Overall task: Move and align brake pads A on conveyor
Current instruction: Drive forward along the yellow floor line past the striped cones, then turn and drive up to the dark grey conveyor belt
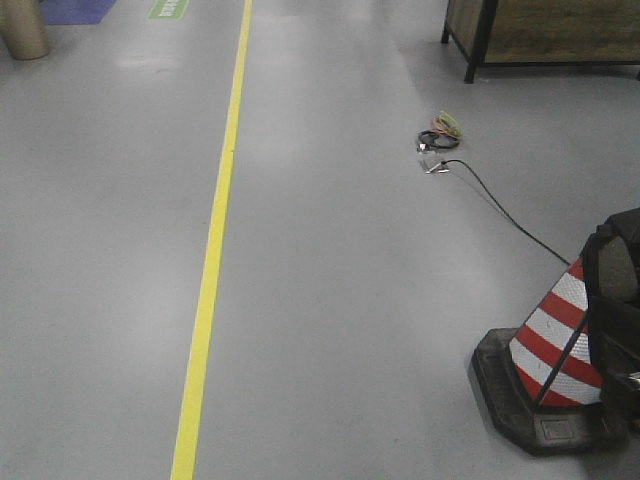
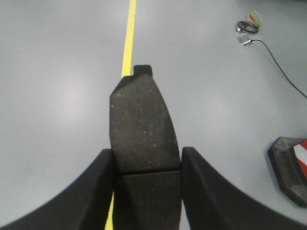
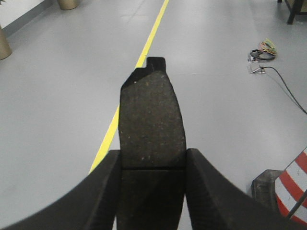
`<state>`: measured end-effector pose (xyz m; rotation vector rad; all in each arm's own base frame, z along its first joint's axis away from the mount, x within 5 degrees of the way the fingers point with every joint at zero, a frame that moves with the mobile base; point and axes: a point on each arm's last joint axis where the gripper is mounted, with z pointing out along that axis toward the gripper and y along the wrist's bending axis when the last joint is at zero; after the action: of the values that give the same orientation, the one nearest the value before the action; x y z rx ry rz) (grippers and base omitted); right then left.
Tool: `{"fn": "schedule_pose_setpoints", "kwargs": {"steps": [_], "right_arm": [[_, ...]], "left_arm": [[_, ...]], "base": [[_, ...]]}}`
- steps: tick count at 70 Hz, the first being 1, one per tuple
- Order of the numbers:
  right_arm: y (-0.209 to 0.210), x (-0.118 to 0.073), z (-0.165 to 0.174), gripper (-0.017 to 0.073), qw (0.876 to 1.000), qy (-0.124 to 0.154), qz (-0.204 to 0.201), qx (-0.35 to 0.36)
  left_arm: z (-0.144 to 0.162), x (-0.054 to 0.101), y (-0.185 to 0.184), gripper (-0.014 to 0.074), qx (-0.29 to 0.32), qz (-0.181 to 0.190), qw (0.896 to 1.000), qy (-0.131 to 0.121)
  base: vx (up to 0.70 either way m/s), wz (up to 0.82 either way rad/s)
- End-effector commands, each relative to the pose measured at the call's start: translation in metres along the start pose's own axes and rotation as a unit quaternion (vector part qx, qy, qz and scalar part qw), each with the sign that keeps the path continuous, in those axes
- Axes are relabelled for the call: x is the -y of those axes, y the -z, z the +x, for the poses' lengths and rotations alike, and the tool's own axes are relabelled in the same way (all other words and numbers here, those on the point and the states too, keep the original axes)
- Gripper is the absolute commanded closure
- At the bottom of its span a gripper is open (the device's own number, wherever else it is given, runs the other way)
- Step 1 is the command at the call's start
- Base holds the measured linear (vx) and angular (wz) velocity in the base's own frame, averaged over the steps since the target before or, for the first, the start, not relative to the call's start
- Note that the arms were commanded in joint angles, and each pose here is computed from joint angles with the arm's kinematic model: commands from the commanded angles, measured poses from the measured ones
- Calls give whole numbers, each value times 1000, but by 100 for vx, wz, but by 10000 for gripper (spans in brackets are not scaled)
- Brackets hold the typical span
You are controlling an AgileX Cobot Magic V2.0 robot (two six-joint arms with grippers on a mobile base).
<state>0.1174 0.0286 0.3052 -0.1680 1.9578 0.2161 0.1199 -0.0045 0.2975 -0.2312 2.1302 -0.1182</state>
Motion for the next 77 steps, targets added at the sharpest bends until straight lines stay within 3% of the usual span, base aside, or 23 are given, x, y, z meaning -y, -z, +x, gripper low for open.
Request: {"fn": "schedule_pose_setpoints", "kwargs": {"steps": [1,37,77], "right_arm": [[4,0,-18,565,998,3,2,60],[4,0,-18,565,998,3,2,60],[4,0,-18,565,998,3,2,60]], "left_arm": [[-15,5,6,419,54,23,998,-3],[-15,5,6,419,54,23,998,-3],[-15,5,6,419,54,23,998,-3]], "base": [[35,-19],[28,-30],[21,-65]]}}
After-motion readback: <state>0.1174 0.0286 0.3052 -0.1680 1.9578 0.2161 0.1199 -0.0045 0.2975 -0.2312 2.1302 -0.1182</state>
